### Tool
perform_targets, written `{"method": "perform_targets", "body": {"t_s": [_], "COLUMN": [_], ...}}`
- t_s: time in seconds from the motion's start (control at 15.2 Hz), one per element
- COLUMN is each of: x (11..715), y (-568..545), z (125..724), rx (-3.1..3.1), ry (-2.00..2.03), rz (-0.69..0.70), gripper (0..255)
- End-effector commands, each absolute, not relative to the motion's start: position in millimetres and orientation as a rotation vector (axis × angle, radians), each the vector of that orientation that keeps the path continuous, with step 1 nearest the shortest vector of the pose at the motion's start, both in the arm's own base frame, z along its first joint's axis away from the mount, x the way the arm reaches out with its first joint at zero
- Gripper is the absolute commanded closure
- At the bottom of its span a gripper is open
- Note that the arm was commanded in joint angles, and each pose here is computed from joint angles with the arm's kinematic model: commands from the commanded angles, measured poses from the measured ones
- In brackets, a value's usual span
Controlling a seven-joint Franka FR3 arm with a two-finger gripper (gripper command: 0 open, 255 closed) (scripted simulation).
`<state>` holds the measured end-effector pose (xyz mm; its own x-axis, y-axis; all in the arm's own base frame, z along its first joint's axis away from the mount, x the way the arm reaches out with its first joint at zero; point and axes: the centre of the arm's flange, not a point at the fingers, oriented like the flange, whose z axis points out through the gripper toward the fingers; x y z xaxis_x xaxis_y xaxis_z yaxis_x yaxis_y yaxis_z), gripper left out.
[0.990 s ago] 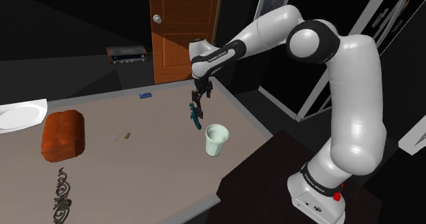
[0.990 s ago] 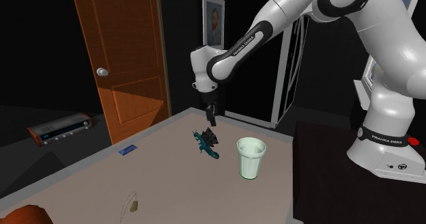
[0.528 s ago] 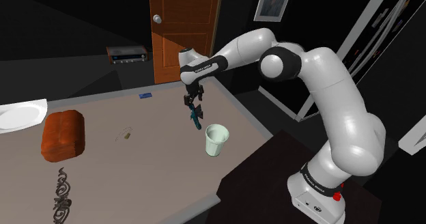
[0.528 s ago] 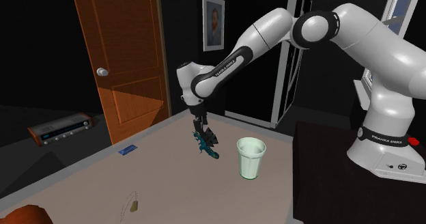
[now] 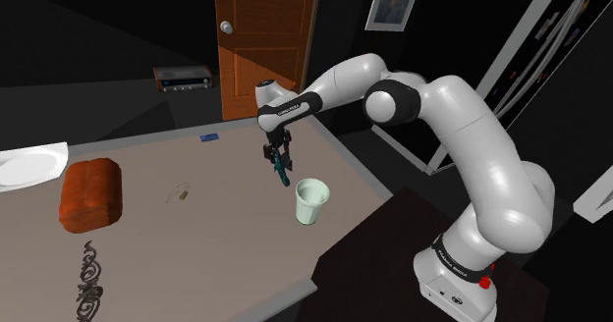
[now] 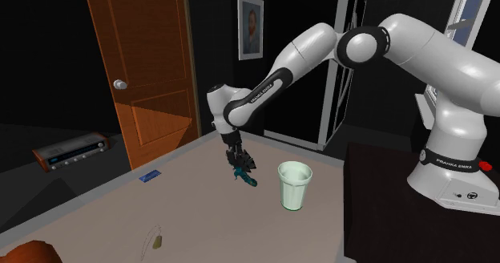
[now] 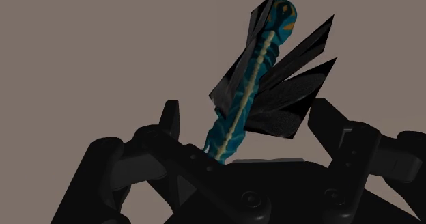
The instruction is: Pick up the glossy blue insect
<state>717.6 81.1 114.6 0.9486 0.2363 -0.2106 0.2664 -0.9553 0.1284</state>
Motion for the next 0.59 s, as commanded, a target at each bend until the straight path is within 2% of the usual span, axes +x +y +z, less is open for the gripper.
{"method": "perform_targets", "body": {"t_s": [0.0,0.07,0.53], "x": [718.1,717.8,718.2], "y": [80.9,80.6,81.1], "z": [110.6,110.7,110.3], "rx": [2.947,2.947,2.947], "ry": [0.382,0.382,0.382], "rz": [-0.29,-0.29,-0.29], "gripper": [0,255,255]}}
